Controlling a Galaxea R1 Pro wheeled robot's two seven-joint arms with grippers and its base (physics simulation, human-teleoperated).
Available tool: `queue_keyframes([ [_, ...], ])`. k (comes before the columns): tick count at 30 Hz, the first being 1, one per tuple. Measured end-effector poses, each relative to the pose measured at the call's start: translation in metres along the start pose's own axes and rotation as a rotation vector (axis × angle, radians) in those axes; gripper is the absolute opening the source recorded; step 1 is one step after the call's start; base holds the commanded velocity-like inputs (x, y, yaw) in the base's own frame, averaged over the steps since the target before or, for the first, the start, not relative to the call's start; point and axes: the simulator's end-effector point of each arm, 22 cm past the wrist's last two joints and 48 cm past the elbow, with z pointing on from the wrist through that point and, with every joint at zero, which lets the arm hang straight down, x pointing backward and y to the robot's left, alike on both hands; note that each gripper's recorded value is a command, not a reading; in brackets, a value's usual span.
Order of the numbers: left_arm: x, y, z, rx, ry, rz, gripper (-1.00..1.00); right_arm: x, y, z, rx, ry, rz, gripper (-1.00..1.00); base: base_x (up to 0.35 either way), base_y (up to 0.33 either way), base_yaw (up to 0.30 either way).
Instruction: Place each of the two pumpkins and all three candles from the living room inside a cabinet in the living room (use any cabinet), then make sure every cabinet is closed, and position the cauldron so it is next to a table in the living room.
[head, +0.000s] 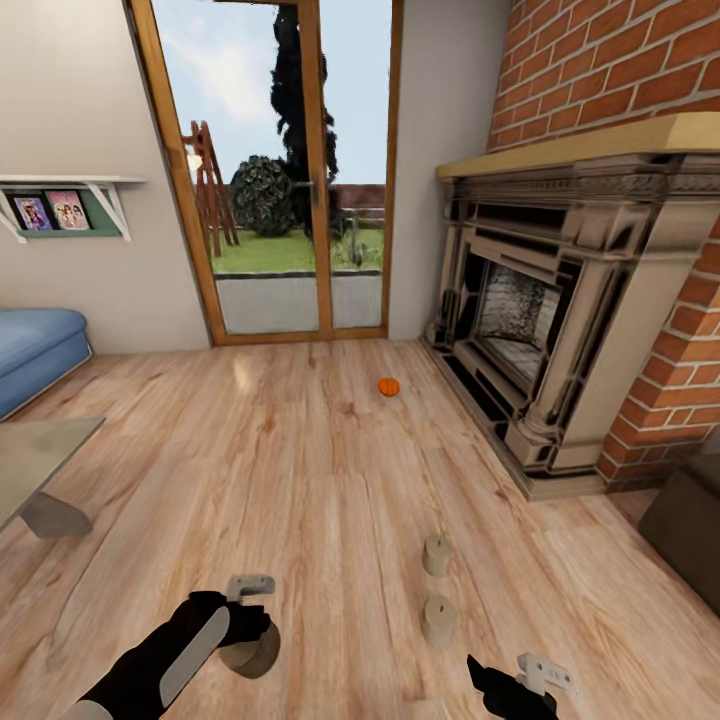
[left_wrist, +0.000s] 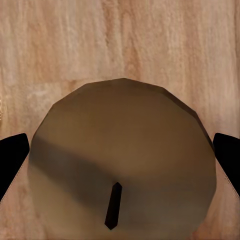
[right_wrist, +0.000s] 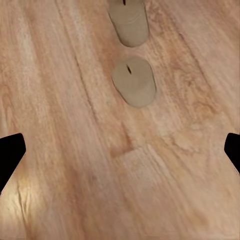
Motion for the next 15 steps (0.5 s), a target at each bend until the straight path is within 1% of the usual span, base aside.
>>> queue_keyframes([
  [6,-0.009,0.000,0.000,0.000,-0.040,-0.012,-1.00,0.000,-0.001,0.000,0.003,0.000,-0.014,1.00,0.321,0.000,0.000],
  [15,-0.011,-0.001,-0.001,0.002,-0.048,-0.012,-1.00,0.001,-0.001,0.000,0.003,0.002,-0.014,1.00,0.315,0.000,0.000],
])
